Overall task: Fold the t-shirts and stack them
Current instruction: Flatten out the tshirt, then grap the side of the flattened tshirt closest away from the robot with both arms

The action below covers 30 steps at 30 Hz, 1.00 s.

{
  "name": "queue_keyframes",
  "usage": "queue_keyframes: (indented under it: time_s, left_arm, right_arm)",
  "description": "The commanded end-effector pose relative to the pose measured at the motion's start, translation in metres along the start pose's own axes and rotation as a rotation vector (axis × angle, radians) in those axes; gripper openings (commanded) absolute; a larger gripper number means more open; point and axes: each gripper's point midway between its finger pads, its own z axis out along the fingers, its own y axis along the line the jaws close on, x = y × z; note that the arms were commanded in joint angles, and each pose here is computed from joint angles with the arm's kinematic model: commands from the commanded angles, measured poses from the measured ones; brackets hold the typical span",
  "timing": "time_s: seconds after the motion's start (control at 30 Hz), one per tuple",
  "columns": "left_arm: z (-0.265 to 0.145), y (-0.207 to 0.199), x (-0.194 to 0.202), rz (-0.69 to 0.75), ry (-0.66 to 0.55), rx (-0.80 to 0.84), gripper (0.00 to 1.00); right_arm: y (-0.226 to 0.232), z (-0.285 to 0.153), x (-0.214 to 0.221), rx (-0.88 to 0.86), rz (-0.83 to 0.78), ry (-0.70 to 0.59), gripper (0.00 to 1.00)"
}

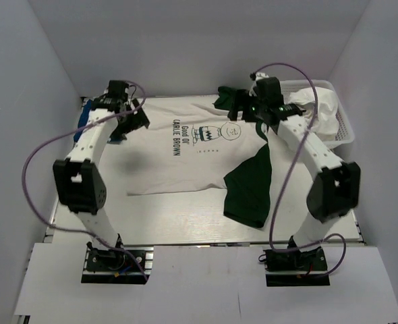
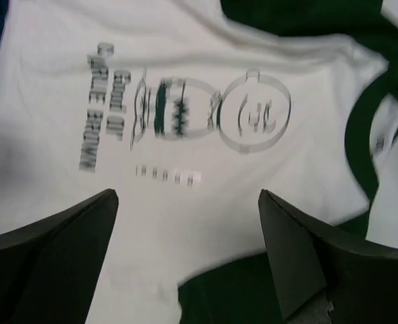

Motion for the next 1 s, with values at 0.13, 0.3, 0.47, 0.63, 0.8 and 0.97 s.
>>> queue_keyframes:
  time_s: [0.13, 0.3, 0.47, 0.63, 0.8, 0.97]
  left_arm:
    - [-0.032, 0.080, 0.148, -0.207, 0.185, -0.143, 0.99]
    - [-0.021, 0.113, 0.194, -0.235, 0.262, -0.255, 0.99]
    - [-0.005, 0.123, 0.207, -0.267, 0.299, -0.306, 0.99]
    - [0.002, 0.134, 0.225, -0.293, 0.326, -0.355, 0.93]
    - [0.013, 0.134, 0.227, -0.290, 0.343, -0.368, 0.23]
    - [0.017, 0.133, 0.232, -0.280, 0.367, -0.357, 0.13]
  right_arm:
    - [-0.016, -0.067, 0.149, 0.063, 0.140, 0.266, 0.90]
    - [-0.029, -0.117, 0.240, 0.083, 0.164, 0.450, 0.90]
    - [-0.032, -0.152, 0.253, 0.079, 0.151, 0.436, 0.90]
    - [-0.039, -0.167, 0.268, 0.122, 0.196, 0.445, 0.90]
    - [-0.037, -0.172, 0.300, 0.097, 0.242, 0.508, 0.90]
    - [-0.041, -0.176, 0.332, 0.106, 0.253, 0.603, 0.90]
